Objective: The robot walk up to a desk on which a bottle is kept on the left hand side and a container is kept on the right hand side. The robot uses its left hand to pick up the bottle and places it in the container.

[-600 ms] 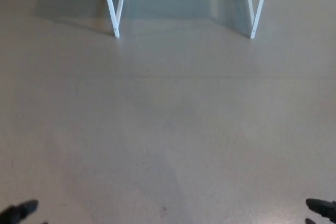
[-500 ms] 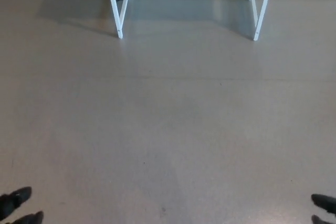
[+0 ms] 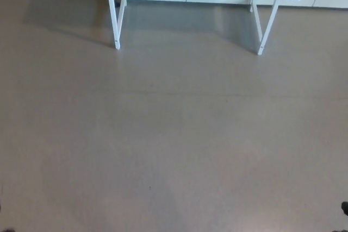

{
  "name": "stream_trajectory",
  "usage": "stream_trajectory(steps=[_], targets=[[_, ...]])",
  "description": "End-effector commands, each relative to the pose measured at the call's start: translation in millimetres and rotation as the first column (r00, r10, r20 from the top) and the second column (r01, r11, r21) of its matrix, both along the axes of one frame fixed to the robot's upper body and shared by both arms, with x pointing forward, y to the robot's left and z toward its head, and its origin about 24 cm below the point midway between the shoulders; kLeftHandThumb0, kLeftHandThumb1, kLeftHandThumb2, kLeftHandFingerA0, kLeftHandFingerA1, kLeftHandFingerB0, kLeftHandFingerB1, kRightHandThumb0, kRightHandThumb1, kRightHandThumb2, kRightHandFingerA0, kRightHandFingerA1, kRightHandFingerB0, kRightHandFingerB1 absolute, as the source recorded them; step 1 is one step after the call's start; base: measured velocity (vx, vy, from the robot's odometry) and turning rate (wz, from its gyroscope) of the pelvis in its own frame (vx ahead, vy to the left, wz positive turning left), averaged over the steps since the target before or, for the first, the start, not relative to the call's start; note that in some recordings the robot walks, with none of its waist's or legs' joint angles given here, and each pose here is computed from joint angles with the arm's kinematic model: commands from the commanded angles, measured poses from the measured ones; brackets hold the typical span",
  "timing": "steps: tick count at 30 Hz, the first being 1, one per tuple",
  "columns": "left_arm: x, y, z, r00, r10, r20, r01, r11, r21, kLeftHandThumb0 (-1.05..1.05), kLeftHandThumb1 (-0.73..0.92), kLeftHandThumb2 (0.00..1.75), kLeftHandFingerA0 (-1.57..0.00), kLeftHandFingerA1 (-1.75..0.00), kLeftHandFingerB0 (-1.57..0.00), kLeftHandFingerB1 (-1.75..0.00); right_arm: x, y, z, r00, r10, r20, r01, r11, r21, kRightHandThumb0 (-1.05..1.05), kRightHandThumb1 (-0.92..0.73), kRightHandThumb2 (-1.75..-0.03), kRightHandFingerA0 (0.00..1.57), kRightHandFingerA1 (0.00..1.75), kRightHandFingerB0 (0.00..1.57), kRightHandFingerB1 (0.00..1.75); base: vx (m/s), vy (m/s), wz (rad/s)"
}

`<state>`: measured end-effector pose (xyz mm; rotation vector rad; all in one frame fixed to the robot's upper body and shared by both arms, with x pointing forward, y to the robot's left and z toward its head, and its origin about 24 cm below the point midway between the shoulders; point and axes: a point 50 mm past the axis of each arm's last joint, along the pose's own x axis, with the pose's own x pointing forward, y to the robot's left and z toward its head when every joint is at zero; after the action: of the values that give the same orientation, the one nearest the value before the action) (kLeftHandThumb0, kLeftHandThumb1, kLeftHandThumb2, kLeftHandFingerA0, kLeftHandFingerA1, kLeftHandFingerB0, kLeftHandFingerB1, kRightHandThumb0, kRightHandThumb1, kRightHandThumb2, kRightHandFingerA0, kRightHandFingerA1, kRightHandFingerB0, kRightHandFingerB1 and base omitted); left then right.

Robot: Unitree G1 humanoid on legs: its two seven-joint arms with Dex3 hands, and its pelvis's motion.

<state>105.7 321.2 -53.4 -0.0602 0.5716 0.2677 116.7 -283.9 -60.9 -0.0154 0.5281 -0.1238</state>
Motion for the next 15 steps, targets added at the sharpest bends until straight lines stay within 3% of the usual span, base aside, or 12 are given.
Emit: stream_trajectory(steps=[1,3,4,5,6,8,9,10,15], targets=[[-31,-6,-9,0.998,-0.044,-0.045,0.043,0.999,-0.022,-0.26,0.67,0.65,-0.29,-0.36,-0.27,-0.34,-30,-7,-4,0.999,-0.024,-0.032,0.026,0.998,0.057,-0.62,-0.58,-0.57,0.34,0.45,0.34,0.38,0.25,-0.057,0.12],[-52,-4,-15,0.995,-0.034,-0.096,0.035,0.999,0.008,-0.15,0.65,0.59,-0.36,-0.35,-0.32,-0.32,-46,-8,-12,0.994,-0.065,-0.089,0.072,0.995,0.069,-0.60,-0.52,-0.55,0.36,0.49,0.35,0.39,0.26,-0.069,0.13],[-58,-3,-17,0.994,-0.020,-0.107,0.020,1.000,0.003,-0.10,0.44,0.85,-0.26,-0.51,-0.20,-0.47,-51,-9,-15,0.991,-0.086,-0.100,0.095,0.991,0.096,-0.59,-0.37,-0.76,0.33,0.56,0.30,0.49,0.27,-0.108,0.19],[-62,-2,-19,0.993,-0.010,-0.114,0.010,1.000,-0.002,-0.10,0.44,0.85,-0.26,-0.51,-0.20,-0.47,-54,-10,-17,0.990,-0.098,-0.105,0.111,0.987,0.116,-0.59,-0.37,-0.76,0.33,0.56,0.30,0.49,0.12,-0.189,0.13],[-68,-1,-22,0.992,0.008,-0.127,-0.009,1.000,-0.004,-0.10,0.63,0.58,-0.37,-0.35,-0.33,-0.32,-58,-11,-20,0.987,-0.117,-0.114,0.133,0.980,0.146,-0.57,-0.36,-0.75,0.34,0.58,0.30,0.49,0.20,-0.210,0.23],[-72,0,-23,0.991,0.015,-0.136,-0.016,1.000,-0.003,-0.09,0.62,0.58,-0.37,-0.35,-0.33,-0.32,-61,-11,-22,0.985,-0.119,-0.124,0.138,0.979,0.153,-0.57,-0.36,-0.75,0.35,0.58,0.30,0.48,0.33,-0.241,0.13],[-78,1,-26,0.988,0.020,-0.152,-0.020,1.000,-0.002,-0.11,0.61,0.59,-0.36,-0.35,-0.33,-0.33,-67,-11,-24,0.980,-0.133,-0.145,0.157,0.973,0.167,-0.55,-0.34,-0.73,0.38,0.58,0.31,0.48,0.35,-0.320,0.57],[-81,1,-26,0.987,0.024,-0.159,-0.025,1.000,-0.002,-0.07,0.43,0.85,-0.26,-0.51,-0.20,-0.48,-69,-10,-23,0.979,-0.139,-0.152,0.165,0.971,0.171,-0.52,-0.33,-0.71,0.36,0.56,0.31,0.49,0.31,-0.240,0.63],[-99,6,-32,0.978,0.049,-0.201,-0.050,0.999,-0.001,-0.06,0.43,0.84,-0.25,-0.51,-0.20,-0.48,-83,-10,-29,0.971,-0.143,-0.192,0.181,0.964,0.193,-0.48,-0.32,-0.69,0.35,0.55,0.30,0.48,0.27,-0.204,0.18]])
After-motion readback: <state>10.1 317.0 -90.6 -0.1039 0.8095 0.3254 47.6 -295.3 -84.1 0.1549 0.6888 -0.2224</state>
